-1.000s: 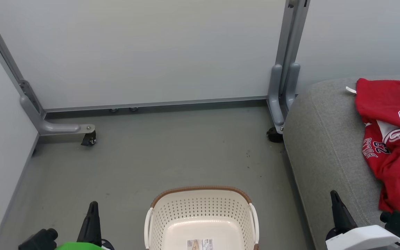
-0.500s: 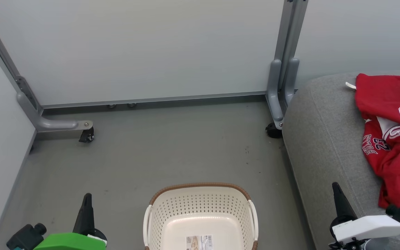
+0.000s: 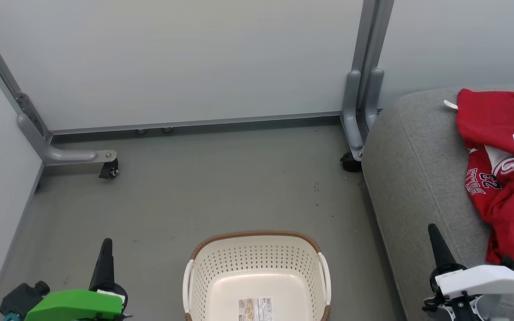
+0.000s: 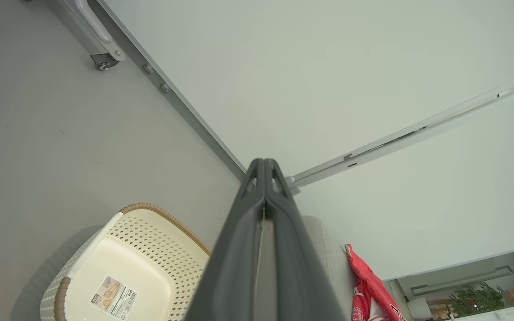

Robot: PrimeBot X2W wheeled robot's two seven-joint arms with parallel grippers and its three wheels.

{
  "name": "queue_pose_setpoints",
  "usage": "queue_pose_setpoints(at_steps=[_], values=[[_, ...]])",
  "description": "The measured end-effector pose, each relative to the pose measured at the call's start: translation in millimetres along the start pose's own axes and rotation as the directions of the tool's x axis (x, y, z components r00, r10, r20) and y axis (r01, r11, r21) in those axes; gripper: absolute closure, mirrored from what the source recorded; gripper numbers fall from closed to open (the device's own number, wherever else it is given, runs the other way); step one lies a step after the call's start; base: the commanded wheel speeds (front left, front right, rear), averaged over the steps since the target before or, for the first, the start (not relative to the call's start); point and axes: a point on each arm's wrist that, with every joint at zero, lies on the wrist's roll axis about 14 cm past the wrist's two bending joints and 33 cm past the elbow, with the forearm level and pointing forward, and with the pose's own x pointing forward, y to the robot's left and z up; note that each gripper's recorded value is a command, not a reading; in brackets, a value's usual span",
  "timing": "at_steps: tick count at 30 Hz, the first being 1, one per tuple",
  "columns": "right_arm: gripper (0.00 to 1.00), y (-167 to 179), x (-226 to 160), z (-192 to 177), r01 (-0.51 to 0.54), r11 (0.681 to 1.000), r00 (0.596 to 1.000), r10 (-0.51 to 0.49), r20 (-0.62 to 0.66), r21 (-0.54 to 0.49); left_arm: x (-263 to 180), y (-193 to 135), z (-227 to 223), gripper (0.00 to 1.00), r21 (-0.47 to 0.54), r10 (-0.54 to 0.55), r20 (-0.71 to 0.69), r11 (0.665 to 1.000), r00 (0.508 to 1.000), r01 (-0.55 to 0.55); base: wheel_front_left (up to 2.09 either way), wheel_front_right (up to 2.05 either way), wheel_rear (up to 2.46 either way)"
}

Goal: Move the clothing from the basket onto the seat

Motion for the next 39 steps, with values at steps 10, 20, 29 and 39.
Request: queue_pose_setpoints(at_steps=[10, 20, 29, 39], values=[[1.00, 3, 7, 4, -0.005, 0.995, 1.000, 0.005, 0.002, 0.101, 7, -4, 3, 1.00, -0.102, -0.012, -0.003, 0.995, 1.000, 0.011, 0.00, 0.00, 0.00], [1.00, 2, 13, 7, -0.004, 0.979, 1.000, 0.003, 0.003, 0.202, 14, -5, 7, 1.00, -0.206, -0.020, 0.000, 0.978, 1.000, 0.019, 0.00, 0.00, 0.00], [1.00, 3, 18, 10, -0.008, 0.961, 1.000, 0.007, 0.005, 0.277, 20, -8, 9, 1.00, -0.280, -0.031, 0.000, 0.960, 1.000, 0.030, 0.00, 0.00, 0.00], [1.00, 4, 23, 12, -0.015, 0.936, 1.000, 0.014, 0.006, 0.352, 25, -10, 12, 1.00, -0.355, -0.042, 0.003, 0.934, 0.999, 0.040, 0.00, 0.00, 0.00]])
